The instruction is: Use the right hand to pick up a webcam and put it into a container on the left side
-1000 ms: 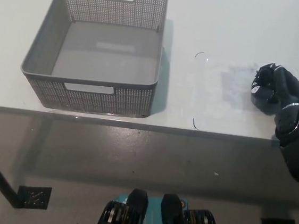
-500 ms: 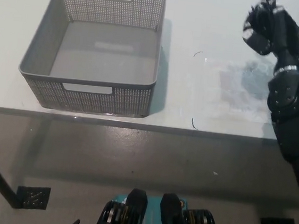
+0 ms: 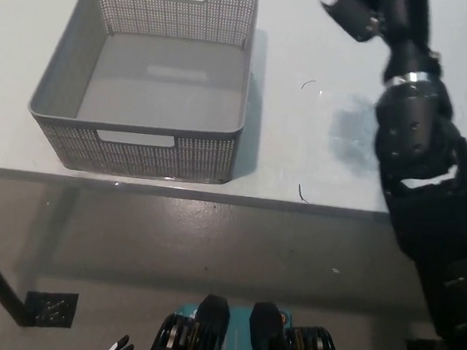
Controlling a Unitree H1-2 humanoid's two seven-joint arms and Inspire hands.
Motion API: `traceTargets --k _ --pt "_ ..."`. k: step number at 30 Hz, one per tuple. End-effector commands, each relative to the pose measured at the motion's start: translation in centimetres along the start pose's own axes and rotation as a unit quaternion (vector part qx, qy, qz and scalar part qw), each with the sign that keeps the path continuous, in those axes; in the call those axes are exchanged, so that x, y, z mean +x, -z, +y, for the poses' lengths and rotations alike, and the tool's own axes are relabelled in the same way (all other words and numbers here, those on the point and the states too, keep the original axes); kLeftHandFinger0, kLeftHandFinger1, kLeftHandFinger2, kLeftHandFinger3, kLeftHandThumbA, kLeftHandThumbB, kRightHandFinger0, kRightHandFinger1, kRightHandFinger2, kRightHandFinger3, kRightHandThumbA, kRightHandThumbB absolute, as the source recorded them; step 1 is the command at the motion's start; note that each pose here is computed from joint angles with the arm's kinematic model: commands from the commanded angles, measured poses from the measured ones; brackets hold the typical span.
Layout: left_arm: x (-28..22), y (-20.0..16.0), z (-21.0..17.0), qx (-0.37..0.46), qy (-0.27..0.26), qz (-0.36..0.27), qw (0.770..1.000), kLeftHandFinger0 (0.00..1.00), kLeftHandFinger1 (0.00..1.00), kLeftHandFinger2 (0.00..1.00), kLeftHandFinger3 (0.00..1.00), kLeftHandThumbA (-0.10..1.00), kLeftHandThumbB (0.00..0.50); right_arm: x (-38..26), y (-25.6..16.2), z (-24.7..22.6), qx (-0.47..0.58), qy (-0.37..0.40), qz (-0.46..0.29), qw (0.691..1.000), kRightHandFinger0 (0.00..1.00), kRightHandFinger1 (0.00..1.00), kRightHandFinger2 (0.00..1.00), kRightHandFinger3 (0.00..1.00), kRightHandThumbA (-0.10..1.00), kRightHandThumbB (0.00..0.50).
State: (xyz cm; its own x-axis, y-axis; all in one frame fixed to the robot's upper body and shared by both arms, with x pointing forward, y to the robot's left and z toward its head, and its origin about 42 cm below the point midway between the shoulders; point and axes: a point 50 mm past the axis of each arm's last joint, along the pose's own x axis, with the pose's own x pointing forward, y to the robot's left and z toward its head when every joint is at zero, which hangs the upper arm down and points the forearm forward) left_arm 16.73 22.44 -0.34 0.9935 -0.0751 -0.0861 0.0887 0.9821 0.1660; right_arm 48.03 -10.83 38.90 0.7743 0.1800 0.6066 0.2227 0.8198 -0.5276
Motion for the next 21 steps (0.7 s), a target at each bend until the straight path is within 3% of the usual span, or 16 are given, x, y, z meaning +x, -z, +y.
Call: traceTargets --k 1,5,8,14,21 --pt "0.9 -0.8 0.5 0.008 -0.005 -0.031 0.999 1.0 1.0 1.0 1.0 1.0 0.203 3.1 -6.3 -0.1 -0.008 0.0 -0.071 0.997 0.0 0.35 0.78 0.94 -0.1 0.185" --pt "2.3 -1.5 0.4 0.01 -0.005 -0.048 0.999 1.0 1.0 1.0 1.0 1.0 0.176 4.5 -8.3 0.7 -0.009 -0.01 -0.095 0.995 0.0 0.32 0.73 0.92 -0.1 0.186" --pt "2.6 -1.7 0.4 0.007 -0.003 -0.052 0.999 1.0 1.0 1.0 1.0 1.0 0.192 5.2 -9.7 2.2 -0.005 -0.022 -0.112 0.993 0.0 0.3 0.72 0.9 -0.1 0.184" --pt "2.5 -1.8 0.5 0.011 -0.002 -0.054 0.998 1.0 1.0 1.0 1.0 1.0 0.185 5.8 -10.0 4.1 -0.01 -0.039 -0.104 0.994 0.0 0.29 0.71 0.88 -0.1 0.186" --pt "2.4 -1.7 0.4 0.006 0.002 -0.052 0.999 1.0 1.0 1.0 1.0 1.0 0.195 7.6 -8.8 7.1 -0.039 -0.078 -0.07 0.994 0.0 0.25 0.73 0.84 -0.1 0.151"
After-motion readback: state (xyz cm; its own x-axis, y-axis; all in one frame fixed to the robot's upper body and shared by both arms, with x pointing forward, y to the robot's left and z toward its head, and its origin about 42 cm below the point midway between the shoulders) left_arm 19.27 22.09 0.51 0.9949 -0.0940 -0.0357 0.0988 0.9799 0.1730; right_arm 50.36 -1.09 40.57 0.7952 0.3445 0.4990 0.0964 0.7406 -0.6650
